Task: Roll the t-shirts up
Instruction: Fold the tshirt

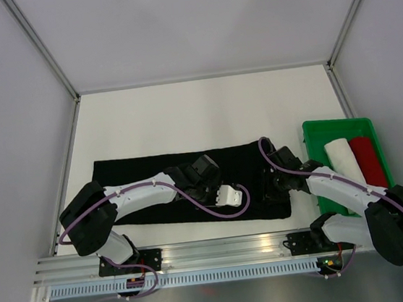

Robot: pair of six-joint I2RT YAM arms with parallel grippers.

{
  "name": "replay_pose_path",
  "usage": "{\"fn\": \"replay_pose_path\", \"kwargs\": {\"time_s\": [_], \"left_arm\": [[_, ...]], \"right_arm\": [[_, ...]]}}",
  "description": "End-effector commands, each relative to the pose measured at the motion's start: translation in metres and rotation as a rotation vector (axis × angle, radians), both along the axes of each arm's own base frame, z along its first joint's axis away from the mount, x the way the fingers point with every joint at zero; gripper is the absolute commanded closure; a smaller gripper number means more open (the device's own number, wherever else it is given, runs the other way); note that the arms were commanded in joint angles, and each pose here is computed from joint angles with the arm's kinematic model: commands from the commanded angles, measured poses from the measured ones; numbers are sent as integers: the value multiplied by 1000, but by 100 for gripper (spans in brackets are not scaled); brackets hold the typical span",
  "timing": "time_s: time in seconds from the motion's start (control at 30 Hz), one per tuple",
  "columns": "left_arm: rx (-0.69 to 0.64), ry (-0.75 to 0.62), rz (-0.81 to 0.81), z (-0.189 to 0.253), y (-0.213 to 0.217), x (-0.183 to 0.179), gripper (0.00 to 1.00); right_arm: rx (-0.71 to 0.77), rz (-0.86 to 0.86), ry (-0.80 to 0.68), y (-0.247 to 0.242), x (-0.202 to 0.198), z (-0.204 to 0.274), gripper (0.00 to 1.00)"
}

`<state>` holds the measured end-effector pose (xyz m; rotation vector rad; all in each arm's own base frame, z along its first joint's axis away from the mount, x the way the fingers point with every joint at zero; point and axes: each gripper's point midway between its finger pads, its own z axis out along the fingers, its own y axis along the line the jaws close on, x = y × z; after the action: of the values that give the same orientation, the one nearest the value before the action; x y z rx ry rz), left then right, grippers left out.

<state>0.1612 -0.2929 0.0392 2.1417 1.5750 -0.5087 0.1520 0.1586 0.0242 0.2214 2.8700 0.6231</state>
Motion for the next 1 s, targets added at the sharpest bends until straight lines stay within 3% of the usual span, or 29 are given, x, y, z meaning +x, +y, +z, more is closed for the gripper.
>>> {"fn": "replay_pose_path", "kwargs": {"time_s": [0.0,0.07,0.1,0.2,0.27,0.63,0.73,0.87,0.97], "left_arm": [[-39,23,-6,5,-8,-3,89],[-37,23,-5,5,-8,-3,89],[-34,21,-4,4,-8,-3,89],[-34,20,-7,4,-7,-3,89],[-32,20,-11,4,-6,-4,89],[-29,35,-26,-1,-4,-7,90],[-21,45,-26,-4,-3,-8,86],[-14,52,-27,-4,-2,-10,57],[-32,57,-18,11,-4,-11,48]], "right_arm": [[10,-33,2,3,2,-13,58],[24,-37,2,5,3,-15,62],[20,-40,5,5,3,-15,74],[-16,-55,-38,-2,9,-6,97],[-32,-64,-49,-6,9,-1,100],[-53,-34,27,-11,-8,-9,100],[-33,-31,19,-6,-4,-7,91],[-32,-27,-31,-3,8,8,66],[-60,-18,-75,-6,19,24,61]]}}
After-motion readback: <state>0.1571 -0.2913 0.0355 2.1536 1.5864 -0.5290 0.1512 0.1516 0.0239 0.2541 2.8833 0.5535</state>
